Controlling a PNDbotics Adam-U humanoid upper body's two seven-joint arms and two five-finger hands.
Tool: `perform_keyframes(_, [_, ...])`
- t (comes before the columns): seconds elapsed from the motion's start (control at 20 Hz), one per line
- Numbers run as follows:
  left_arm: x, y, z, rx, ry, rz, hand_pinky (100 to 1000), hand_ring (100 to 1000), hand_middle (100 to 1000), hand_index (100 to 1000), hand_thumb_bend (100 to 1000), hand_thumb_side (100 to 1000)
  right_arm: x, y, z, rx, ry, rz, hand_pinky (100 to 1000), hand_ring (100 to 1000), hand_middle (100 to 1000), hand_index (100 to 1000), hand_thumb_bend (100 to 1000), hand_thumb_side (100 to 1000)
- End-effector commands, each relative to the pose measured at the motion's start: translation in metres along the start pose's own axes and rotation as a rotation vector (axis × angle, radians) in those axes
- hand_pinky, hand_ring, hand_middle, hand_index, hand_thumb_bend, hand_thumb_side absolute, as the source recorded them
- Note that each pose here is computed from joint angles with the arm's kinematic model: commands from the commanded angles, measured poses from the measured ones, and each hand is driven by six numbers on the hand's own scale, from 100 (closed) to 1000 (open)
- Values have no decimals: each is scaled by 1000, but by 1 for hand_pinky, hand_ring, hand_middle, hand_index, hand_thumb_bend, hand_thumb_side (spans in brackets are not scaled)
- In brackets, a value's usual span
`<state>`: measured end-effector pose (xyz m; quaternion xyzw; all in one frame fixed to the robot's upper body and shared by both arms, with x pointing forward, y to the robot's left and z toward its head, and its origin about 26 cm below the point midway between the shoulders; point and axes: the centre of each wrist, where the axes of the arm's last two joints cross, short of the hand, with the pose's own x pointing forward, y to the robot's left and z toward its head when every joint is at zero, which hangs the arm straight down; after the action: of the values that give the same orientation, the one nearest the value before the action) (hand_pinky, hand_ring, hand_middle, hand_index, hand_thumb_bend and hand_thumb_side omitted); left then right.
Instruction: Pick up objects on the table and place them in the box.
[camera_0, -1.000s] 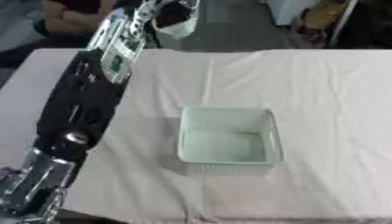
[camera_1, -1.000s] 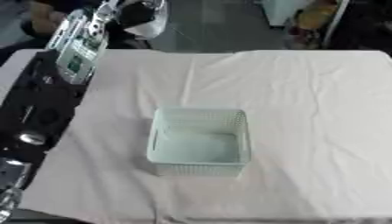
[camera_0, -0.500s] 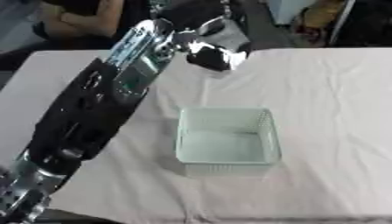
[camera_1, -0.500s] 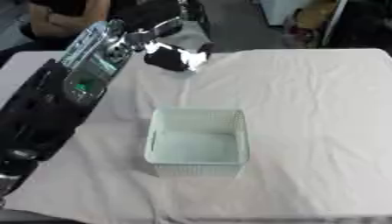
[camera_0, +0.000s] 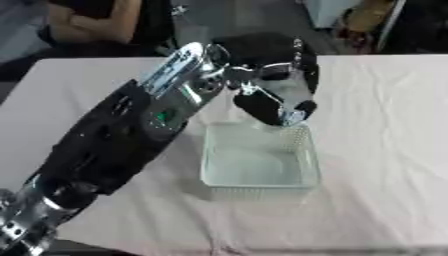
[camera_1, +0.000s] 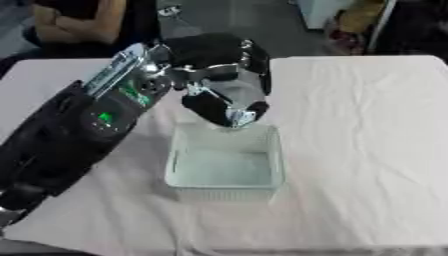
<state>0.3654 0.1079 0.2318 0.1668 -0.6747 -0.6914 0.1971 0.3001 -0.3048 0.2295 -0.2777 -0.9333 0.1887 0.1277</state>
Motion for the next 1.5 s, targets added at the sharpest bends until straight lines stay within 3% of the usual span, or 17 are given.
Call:
perform_keyframes(0.05, [2, 4, 0, 6, -13, 4, 100, 100, 198, 172, 100, 436, 3, -6, -9, 4, -36, 15, 841, 968, 969, 965, 100, 671])
perform_keyframes(0.2, [-4, -7, -2, -22, 11, 17, 100, 100, 198, 174, 100, 424, 3, -6, -9, 4, -37, 14, 840, 968, 969, 965, 100, 670])
perform_keyframes(0.75, [-44, -88, -22, -114, 115, 2, 100, 100, 198, 174, 100, 398, 3, -5, -9, 2, -40, 6, 840, 968, 969, 965, 100, 671])
perform_keyframes(1.0, [-50, -105, -28, -111, 106, -4, 100, 100, 216, 197, 100, 405, 4, -4, -9, 2, -41, 4, 840, 968, 969, 965, 100, 671])
perform_keyframes(1.05, [-49, -105, -28, -97, 93, -12, 100, 140, 318, 370, 100, 305, 4, -4, -9, 2, -41, 4, 840, 968, 969, 965, 100, 672])
perform_keyframes(1.1, [-49, -105, -29, -79, 79, -22, 100, 140, 318, 370, 100, 305, 4, -4, -9, 3, -41, 3, 840, 968, 969, 965, 100, 672])
perform_keyframes(1.15, [-48, -106, -29, -66, 69, -30, 328, 452, 552, 603, 100, 244, 4, -4, -9, 2, -41, 3, 840, 968, 969, 965, 100, 672])
perform_keyframes(1.2, [-48, -107, -29, -55, 62, -34, 265, 413, 519, 571, 100, 244, 4, -4, -9, 2, -41, 3, 840, 968, 969, 965, 100, 672])
perform_keyframes(1.25, [-48, -108, -29, -47, 55, -33, 515, 597, 687, 726, 100, 524, 4, -4, -9, 2, -41, 3, 840, 968, 969, 965, 100, 671])
perform_keyframes(1.3, [-48, -110, -30, -41, 44, -26, 533, 612, 701, 736, 100, 555, 4, -4, -9, 1, -41, 3, 840, 968, 969, 965, 100, 671])
perform_keyframes(1.35, [-48, -112, -30, -41, 36, -19, 667, 750, 809, 829, 100, 854, 4, -4, -9, 1, -41, 3, 840, 968, 969, 965, 100, 672])
perform_keyframes(1.4, [-48, -115, -31, -50, 28, -12, 677, 759, 817, 834, 100, 873, 4, -4, -9, 1, -41, 2, 840, 968, 969, 965, 100, 672])
perform_keyframes(1.45, [-49, -117, -31, -58, 25, -4, 741, 824, 874, 899, 100, 1000, 4, -4, -9, 0, -41, 2, 840, 968, 969, 965, 100, 671])
perform_keyframes(1.5, [-50, -119, -30, -71, 28, 6, 772, 853, 900, 924, 100, 1000, 4, -4, -10, 0, -41, 2, 840, 968, 969, 965, 100, 671])
